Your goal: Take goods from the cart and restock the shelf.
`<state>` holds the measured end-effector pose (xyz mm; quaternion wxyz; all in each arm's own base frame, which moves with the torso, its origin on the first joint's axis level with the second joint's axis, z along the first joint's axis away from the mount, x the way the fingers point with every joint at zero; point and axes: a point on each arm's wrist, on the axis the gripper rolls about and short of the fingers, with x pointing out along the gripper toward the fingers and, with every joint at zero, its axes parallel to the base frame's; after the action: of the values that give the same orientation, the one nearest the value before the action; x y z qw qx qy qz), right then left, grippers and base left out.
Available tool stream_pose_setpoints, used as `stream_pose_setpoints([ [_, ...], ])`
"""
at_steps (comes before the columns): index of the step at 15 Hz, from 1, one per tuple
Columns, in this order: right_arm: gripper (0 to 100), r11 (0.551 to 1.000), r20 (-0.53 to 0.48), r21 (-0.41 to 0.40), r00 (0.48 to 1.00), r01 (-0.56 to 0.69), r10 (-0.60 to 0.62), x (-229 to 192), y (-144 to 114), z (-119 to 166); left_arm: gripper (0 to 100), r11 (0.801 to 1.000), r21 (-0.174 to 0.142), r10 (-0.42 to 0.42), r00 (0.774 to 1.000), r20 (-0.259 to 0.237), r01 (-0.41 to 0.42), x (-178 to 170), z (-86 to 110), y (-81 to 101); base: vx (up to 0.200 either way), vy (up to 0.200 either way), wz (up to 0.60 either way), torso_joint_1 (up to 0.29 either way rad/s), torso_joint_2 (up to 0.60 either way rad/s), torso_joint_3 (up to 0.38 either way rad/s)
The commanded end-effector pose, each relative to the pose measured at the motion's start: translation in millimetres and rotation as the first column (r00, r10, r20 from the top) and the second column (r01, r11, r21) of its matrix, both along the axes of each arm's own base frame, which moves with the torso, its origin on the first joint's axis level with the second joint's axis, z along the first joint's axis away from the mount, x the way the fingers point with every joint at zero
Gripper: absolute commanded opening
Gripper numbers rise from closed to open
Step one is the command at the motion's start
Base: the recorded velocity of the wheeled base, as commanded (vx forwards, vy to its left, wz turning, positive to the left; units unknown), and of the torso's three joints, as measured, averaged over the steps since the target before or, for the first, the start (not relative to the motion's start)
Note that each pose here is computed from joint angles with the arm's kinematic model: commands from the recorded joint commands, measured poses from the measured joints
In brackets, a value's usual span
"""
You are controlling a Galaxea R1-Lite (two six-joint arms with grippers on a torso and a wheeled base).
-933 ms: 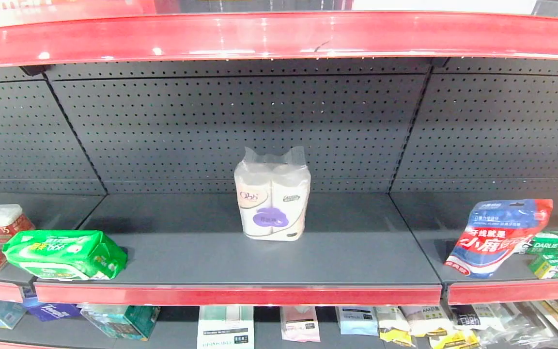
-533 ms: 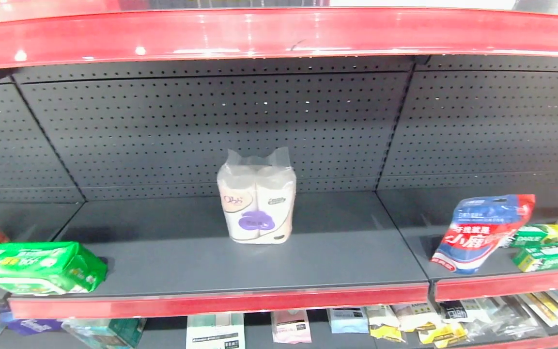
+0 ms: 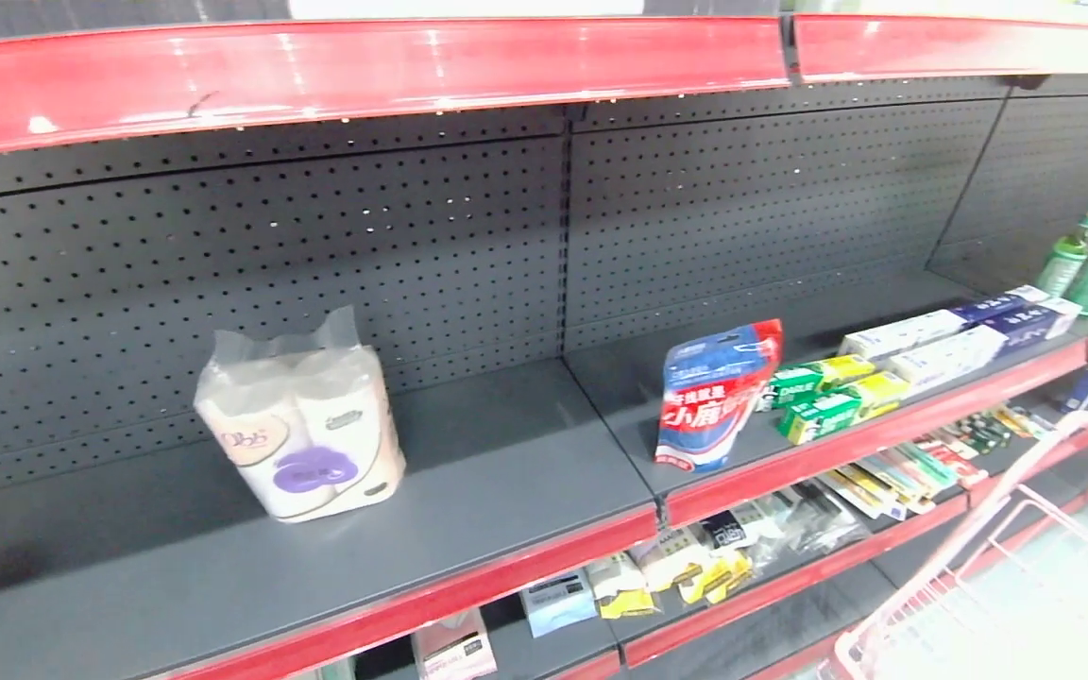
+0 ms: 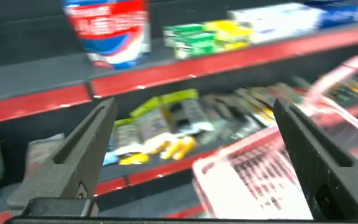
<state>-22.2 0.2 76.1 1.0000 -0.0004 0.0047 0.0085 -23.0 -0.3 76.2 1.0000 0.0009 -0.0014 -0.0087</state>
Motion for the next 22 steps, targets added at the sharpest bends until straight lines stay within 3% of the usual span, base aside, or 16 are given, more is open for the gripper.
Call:
stream_pose_setpoints([
  [1, 100, 1.0, 0.005, -0.001, 1.0, -0.001, 0.001, -0.3, 0.0, -0.2, 100, 1.0, 0.001, 0.001, 1.0, 0.0, -0.001, 0.0, 0.1, 0.0, 0.0, 0.0, -0.6, 0.002, 0.0, 0.002],
  [12, 100, 1.0, 0.005, -0.001, 1.0, -0.001, 0.001, -0.3, 0.0, -0.2, 100, 1.0, 0.0, 0.001, 1.0, -0.001, -0.001, 0.1, 0.1, 0.0, 0.0, 0.0, -0.6, 0.002, 0.0, 0.003],
  [20, 100, 1.0, -0.004, -0.013, 1.0, -0.005, 0.005, 0.1, -0.1, 0.1, 100, 1.0, 0.0, 0.001, 1.0, -0.001, -0.001, 0.1, 0.1, 0.0, 0.0, 0.0, 0.0, 0.0, 0.0, 0.0],
  [21, 100, 1.0, 0.01, -0.022, 1.0, -0.014, 0.014, -0.7, 0.1, 4.8, 100, 1.0, 0.0, 0.001, 1.0, -0.001, -0.001, 0.1, 0.1, 0.0, 0.0, 0.0, 0.0, 0.0, 0.0, 0.0],
  [22, 100, 0.999, 0.022, 0.004, 0.999, -0.044, 0.044, 0.9, 0.2, 40.9, 100, 1.0, 0.0, 0.001, 1.0, 0.0, -0.001, 0.0, 0.1, 0.0, 0.0, 0.0, 0.0, 0.0, 0.0, 0.0],
])
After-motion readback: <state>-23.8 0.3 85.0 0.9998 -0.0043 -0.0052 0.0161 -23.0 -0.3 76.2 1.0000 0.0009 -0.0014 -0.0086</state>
